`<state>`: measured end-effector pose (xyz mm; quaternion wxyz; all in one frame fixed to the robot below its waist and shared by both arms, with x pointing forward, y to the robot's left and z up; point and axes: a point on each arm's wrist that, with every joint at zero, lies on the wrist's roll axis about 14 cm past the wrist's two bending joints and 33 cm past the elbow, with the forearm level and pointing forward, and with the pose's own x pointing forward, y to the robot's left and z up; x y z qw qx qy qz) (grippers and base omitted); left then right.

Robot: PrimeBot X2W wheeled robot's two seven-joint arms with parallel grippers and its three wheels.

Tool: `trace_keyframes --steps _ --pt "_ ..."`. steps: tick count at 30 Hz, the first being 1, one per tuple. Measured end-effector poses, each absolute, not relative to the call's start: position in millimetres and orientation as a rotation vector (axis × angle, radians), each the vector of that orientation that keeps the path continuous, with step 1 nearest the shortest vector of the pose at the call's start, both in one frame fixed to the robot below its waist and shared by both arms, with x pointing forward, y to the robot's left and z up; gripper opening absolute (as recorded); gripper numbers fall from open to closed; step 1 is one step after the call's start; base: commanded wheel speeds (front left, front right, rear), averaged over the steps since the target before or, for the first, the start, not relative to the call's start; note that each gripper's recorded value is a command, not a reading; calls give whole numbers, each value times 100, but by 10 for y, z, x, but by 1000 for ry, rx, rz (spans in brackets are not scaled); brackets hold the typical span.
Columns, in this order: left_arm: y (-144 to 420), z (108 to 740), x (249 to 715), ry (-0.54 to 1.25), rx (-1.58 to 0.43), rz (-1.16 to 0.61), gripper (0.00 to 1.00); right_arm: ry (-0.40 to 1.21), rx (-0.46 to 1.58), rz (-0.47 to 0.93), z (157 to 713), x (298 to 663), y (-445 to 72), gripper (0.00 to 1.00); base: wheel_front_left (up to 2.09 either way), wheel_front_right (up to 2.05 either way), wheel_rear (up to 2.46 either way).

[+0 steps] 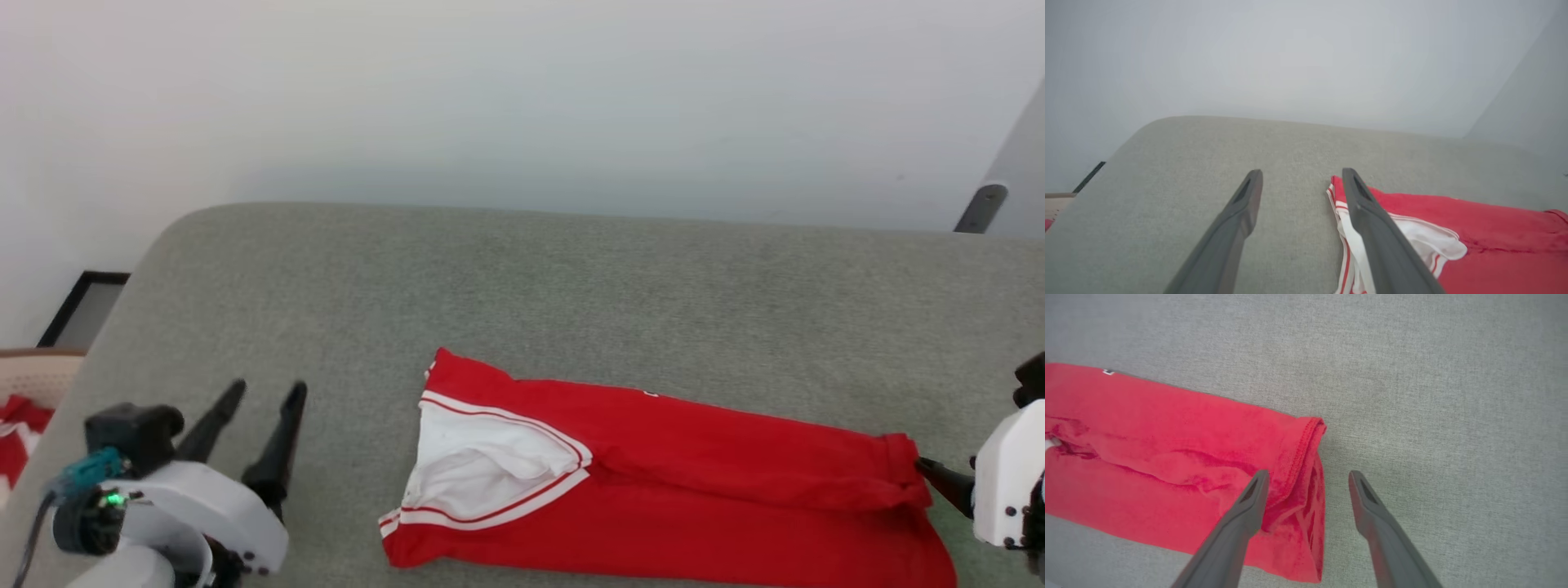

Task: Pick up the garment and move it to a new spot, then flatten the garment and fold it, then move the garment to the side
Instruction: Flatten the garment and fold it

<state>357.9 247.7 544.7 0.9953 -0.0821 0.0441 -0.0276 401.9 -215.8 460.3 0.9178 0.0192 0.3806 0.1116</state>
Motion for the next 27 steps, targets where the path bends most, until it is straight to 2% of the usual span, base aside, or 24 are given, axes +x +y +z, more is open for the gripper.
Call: trace_keyframes --steps 4,21,22,23,27 --pt "2619 5553 3569 -6 -183 26 100 835 33 208 4470 4049 -2195 100 0 0 0" --pt "2948 5208 3255 -44 -214 181 100 1091 115 191 3806 4100 -2002 100 0 0 0" --pt "2973 5194 3244 -43 -211 190 100 1106 109 198 3789 4105 -1978 22 0 0 0" --pt "2991 5186 3236 -45 -214 200 100 1118 106 201 3767 4104 -1972 0 0 0 0" --pt "3041 5210 3221 -69 -223 222 100 1126 140 223 3737 4151 -1883 0 0 0 0"
